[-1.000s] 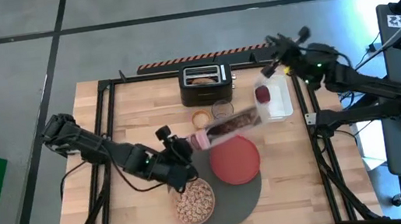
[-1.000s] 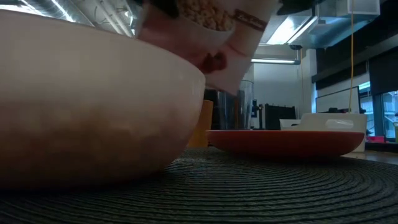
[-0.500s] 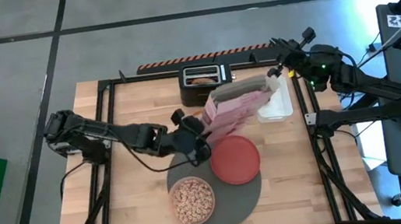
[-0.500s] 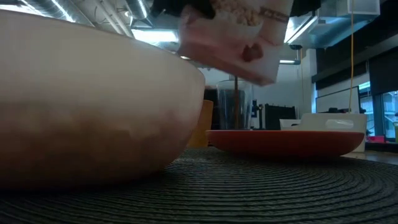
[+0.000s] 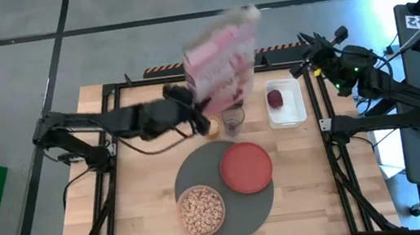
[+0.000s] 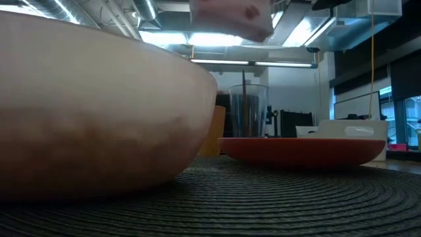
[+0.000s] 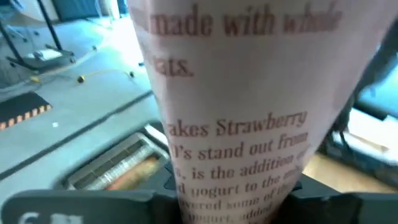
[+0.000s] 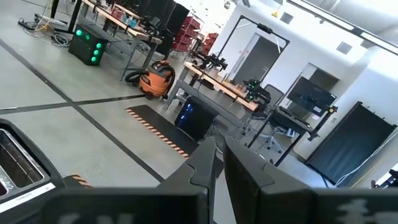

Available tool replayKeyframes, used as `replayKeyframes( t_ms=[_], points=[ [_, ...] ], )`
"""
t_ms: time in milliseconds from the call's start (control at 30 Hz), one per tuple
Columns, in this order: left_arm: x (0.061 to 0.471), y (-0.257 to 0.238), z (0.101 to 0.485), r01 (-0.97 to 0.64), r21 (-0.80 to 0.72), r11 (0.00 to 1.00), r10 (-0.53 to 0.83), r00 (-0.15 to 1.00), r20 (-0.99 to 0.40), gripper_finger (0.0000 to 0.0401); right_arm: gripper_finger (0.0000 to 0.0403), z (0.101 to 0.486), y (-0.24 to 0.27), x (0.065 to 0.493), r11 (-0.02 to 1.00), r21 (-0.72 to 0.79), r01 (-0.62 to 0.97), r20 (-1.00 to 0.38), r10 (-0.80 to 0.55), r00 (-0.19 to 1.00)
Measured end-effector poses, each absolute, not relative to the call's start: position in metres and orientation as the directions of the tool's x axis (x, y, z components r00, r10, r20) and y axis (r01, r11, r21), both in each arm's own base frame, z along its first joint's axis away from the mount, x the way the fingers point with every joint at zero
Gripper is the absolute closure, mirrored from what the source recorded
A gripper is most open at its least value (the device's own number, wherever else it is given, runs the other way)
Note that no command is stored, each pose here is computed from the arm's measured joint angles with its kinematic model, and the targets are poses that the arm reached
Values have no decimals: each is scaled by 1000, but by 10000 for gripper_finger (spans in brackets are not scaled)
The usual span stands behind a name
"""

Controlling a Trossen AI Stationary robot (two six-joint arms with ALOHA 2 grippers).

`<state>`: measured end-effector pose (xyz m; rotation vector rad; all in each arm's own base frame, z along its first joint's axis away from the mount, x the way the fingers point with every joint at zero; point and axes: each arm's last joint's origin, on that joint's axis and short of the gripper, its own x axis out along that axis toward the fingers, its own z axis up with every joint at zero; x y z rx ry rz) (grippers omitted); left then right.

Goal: Arrange a breakfast setting
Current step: Pour the cereal from the cereal box into the light pink bowl

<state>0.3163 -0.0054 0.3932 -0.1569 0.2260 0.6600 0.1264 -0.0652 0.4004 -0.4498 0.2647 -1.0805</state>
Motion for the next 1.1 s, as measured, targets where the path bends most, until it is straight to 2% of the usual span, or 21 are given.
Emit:
replayKeyframes(
  t_ms=[233,400,467,600,833,1100],
  points=[
    [292,17,418,-599,-53,799,580,790,-200,315,368,398,-67,132,397,-486,779,-3,-892,452],
    [281,59,425,-552,-44,833,534,822,-195,316,368,396,-71,144,397,-479,783,-2,-892,452],
    [279,76,421,-532,-51,845,510,831,-221,316,368,397,-74,151,394,-465,793,14,-892,452],
    [271,102,414,-579,-28,815,556,794,-245,321,368,398,-79,166,386,-439,811,49,-891,451],
    [236,142,398,-661,-1,751,634,721,-281,357,368,391,-84,181,389,-452,803,34,-892,451],
    [192,152,356,-718,-54,694,675,674,-299,381,368,386,-87,189,392,-469,791,13,-893,450]
  ],
)
